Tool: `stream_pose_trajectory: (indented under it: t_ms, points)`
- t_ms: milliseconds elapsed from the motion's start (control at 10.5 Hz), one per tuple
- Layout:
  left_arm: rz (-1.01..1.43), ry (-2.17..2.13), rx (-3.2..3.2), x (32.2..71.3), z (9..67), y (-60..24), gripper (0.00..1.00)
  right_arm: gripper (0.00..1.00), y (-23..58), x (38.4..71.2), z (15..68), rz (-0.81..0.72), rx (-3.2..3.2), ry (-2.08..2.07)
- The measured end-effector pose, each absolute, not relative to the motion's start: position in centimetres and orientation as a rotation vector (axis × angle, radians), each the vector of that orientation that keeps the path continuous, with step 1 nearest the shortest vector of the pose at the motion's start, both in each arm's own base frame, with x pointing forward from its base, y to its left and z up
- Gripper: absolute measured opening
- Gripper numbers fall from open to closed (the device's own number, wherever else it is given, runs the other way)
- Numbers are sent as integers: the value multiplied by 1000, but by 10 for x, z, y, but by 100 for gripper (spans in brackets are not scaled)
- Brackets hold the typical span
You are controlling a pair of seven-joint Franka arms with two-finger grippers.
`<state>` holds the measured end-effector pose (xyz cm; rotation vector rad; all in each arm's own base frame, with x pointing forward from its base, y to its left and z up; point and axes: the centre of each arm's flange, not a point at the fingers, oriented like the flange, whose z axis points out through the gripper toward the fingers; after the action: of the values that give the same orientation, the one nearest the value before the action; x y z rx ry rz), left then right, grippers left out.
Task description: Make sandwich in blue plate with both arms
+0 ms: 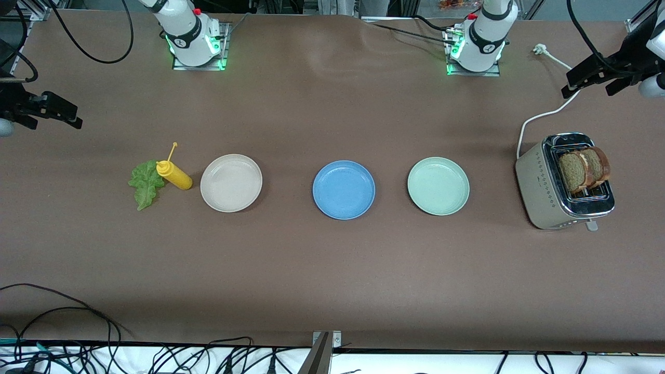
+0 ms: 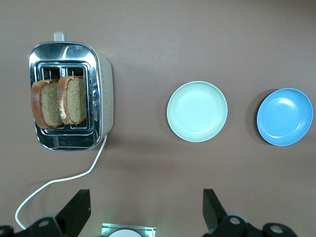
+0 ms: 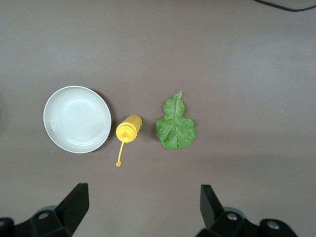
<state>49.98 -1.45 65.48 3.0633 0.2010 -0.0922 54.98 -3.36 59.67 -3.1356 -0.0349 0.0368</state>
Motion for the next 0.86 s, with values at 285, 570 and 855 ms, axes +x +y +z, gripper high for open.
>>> stream_pose_trajectory:
  t_ms: [285,570,855]
  points:
    - [-101,201,3064,500,654,-14,100,100,-32,552,596,23,-3137,-40]
    - [-101,199,3064,500,654,-15,100,100,-32,552,596,19,-3137,-37]
    - [-101,199,3064,500,654,-15,100,100,-33,552,598,14,-3137,-34]
